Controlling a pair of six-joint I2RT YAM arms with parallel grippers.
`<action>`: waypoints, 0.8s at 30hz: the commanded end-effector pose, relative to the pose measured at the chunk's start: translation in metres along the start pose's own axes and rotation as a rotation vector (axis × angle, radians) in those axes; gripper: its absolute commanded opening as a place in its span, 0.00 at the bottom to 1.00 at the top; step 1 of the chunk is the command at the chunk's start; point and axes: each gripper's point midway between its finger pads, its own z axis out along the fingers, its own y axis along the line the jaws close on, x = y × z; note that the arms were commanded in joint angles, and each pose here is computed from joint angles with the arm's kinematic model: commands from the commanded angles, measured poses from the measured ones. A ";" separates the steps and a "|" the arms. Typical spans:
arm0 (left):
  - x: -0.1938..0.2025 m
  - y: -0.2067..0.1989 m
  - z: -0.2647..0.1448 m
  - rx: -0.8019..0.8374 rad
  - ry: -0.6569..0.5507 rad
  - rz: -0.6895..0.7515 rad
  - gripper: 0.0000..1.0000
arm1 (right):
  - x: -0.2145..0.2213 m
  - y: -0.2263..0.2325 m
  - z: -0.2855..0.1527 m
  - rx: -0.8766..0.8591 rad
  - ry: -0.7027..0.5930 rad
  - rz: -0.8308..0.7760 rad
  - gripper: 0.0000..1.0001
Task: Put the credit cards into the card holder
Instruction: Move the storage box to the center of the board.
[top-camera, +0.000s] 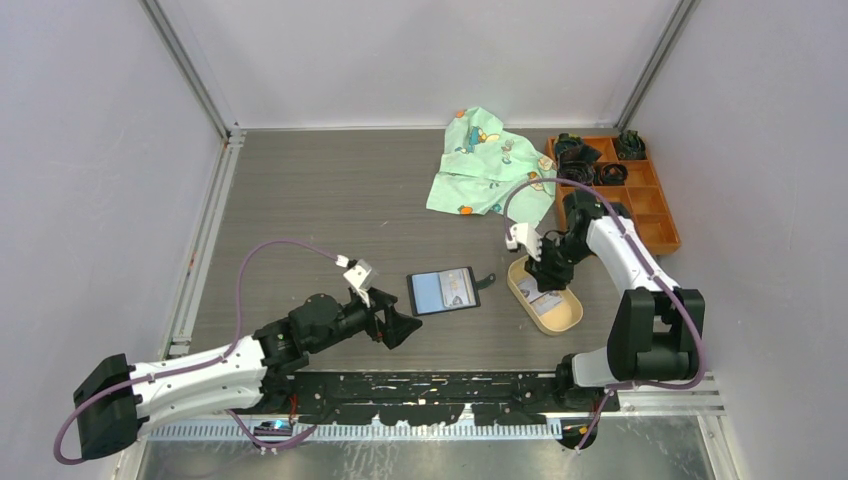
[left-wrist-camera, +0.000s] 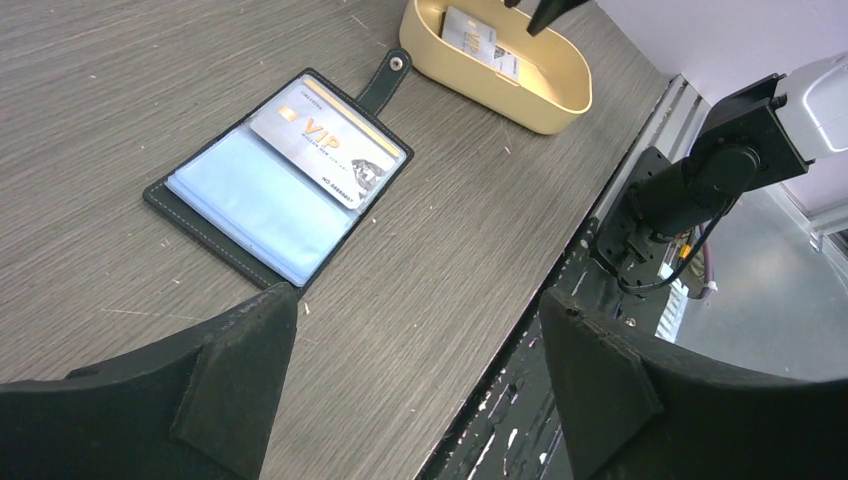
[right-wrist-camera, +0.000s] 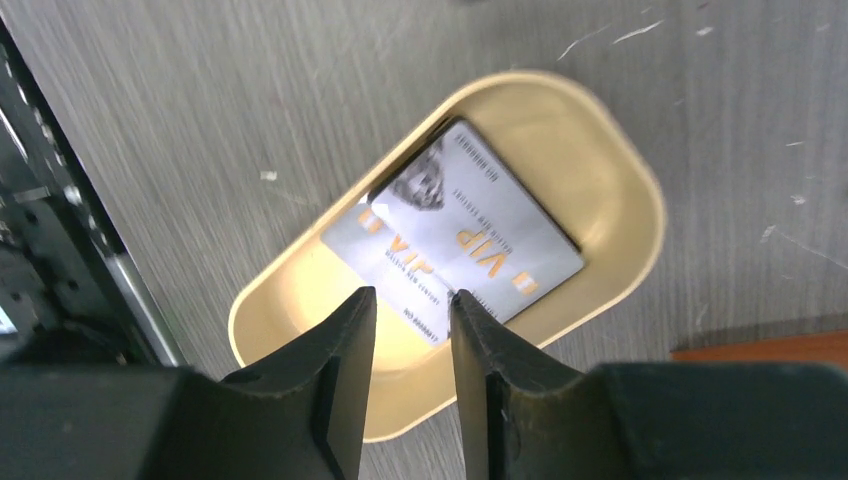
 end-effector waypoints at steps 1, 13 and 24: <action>-0.010 -0.003 0.002 0.007 -0.037 -0.020 0.90 | 0.028 0.010 -0.002 -0.072 0.068 -0.250 0.40; -0.009 -0.005 0.000 0.018 -0.038 -0.037 0.89 | 0.042 0.040 0.030 -0.242 0.035 -0.420 0.31; -0.010 -0.007 0.002 0.025 -0.037 -0.044 0.89 | -0.012 0.045 0.066 -0.210 0.010 -0.542 0.32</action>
